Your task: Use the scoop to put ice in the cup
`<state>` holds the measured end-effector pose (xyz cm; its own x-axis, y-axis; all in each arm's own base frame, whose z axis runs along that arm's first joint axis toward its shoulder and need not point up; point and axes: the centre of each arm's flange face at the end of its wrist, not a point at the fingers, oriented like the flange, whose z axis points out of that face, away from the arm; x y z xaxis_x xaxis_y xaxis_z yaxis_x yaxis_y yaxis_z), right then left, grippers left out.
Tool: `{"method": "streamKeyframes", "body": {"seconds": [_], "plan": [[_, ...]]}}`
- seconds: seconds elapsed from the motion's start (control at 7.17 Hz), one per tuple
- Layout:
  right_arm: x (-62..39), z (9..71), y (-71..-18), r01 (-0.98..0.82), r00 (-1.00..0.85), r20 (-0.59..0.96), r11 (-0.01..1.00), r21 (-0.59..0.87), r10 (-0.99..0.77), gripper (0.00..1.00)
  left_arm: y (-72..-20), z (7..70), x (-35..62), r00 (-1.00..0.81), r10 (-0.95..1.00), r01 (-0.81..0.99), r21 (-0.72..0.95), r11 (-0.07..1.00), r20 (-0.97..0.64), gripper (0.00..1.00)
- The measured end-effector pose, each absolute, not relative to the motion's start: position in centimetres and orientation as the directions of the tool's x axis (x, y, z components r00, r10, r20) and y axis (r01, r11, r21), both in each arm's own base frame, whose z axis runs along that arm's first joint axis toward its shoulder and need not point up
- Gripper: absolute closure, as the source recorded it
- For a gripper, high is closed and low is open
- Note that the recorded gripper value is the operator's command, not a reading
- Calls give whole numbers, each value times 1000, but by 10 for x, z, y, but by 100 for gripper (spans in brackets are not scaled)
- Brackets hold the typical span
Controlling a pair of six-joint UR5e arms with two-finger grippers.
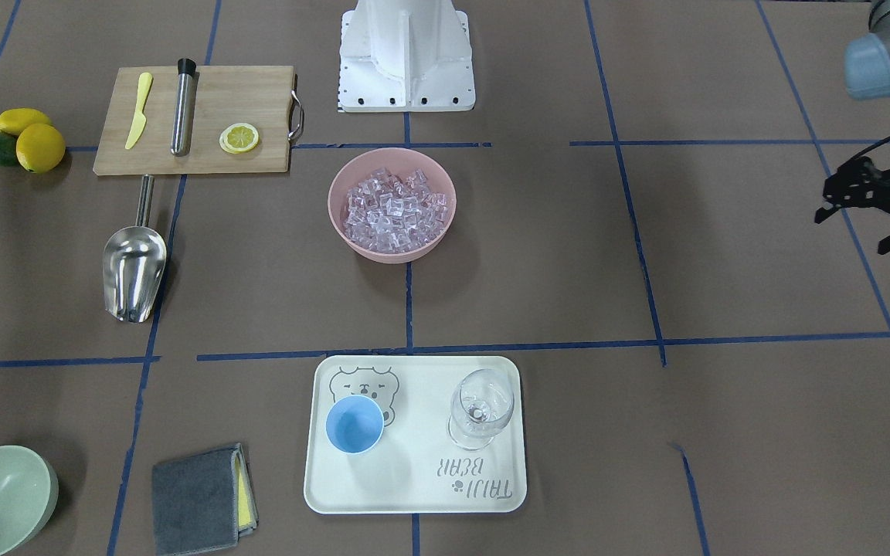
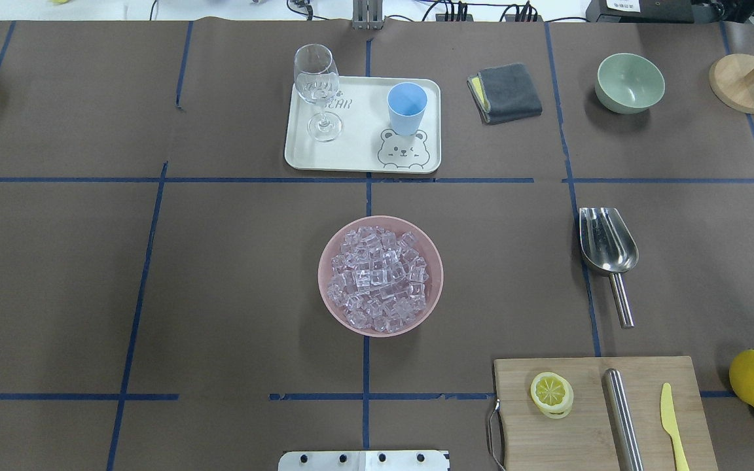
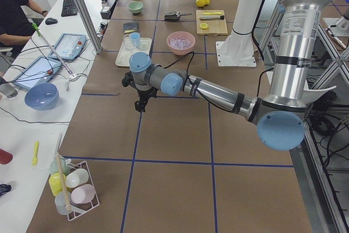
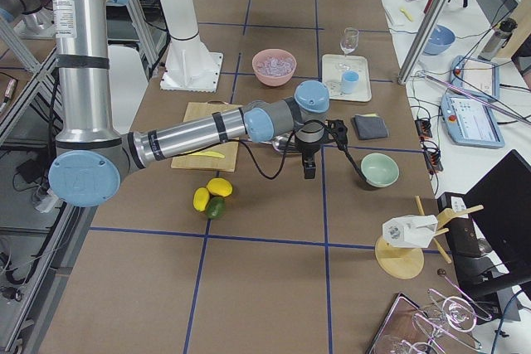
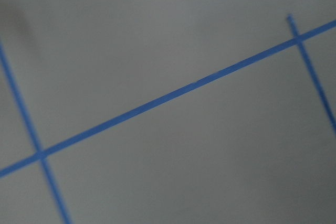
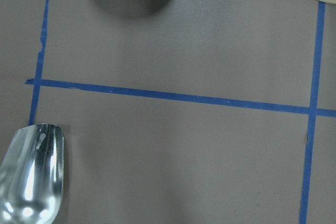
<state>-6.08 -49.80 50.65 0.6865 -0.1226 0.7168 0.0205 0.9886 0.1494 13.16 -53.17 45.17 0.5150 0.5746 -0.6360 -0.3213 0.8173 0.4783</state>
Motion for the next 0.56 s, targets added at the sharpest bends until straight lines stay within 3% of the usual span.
{"method": "streamKeyframes", "body": {"seconds": [0.28,0.56], "plan": [[-65,505,-497,28,676,721,982,185,-155,0,-529,380,192,404,724,-359,632,687,-559,0],[-84,494,-493,57,654,726,970,236,-215,0,-507,348,238,288,837,-351,762,544,-465,0]]}}
